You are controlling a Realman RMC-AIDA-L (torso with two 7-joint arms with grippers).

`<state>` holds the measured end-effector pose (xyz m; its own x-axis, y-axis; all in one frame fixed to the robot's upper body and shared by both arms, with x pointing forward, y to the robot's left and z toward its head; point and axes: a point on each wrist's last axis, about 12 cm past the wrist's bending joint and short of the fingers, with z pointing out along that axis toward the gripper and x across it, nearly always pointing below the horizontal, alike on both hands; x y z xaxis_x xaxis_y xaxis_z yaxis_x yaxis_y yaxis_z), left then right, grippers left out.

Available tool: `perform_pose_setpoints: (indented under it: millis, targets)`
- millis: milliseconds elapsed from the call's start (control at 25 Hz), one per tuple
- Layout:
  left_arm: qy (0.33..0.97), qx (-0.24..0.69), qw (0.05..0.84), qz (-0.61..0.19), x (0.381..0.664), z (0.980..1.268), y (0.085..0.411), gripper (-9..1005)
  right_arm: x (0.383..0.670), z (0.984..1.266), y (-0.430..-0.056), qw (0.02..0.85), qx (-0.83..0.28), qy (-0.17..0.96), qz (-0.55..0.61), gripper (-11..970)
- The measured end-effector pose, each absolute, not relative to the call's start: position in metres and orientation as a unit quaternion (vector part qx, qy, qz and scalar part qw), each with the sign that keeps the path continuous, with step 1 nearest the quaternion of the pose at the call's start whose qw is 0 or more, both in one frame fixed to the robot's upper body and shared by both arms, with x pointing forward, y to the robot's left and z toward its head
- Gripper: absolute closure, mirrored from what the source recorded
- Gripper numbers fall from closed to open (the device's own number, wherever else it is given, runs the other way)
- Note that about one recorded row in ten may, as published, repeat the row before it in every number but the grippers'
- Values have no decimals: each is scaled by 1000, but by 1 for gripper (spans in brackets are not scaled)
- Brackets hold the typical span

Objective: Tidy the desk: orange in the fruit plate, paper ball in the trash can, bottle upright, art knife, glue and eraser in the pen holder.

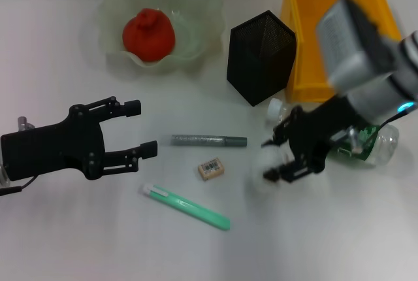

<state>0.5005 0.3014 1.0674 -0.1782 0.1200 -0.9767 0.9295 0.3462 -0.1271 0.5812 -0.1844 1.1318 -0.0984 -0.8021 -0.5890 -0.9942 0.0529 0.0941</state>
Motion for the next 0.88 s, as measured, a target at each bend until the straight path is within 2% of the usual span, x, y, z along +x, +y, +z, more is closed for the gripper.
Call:
perform_pose_setpoints:
  millis: [240,320,360,480,680,880]
  targets:
    - [650,400,501,-407,500,1068,301,166,581,1173,-245,335,-518,713,332,421]
    - [648,399,504,-408,500,1068,301,166,579,1180,-284,419,-432,721,343,438]
    - [647,399,505,-409,500,1069,301,167,579,1180,-284,419,-432,721,343,446]
    - [645,397,507,-411,500,1069,300,167,579,1176,-322,512,-318,731,320,463]
    - [643,398,507,-412,502,1070,298,167,589,1168,-336,545,-252,749,281,453]
    - [643,398,507,-413,502,1071,298,166,607,1154,-327,529,-244,781,228,407]
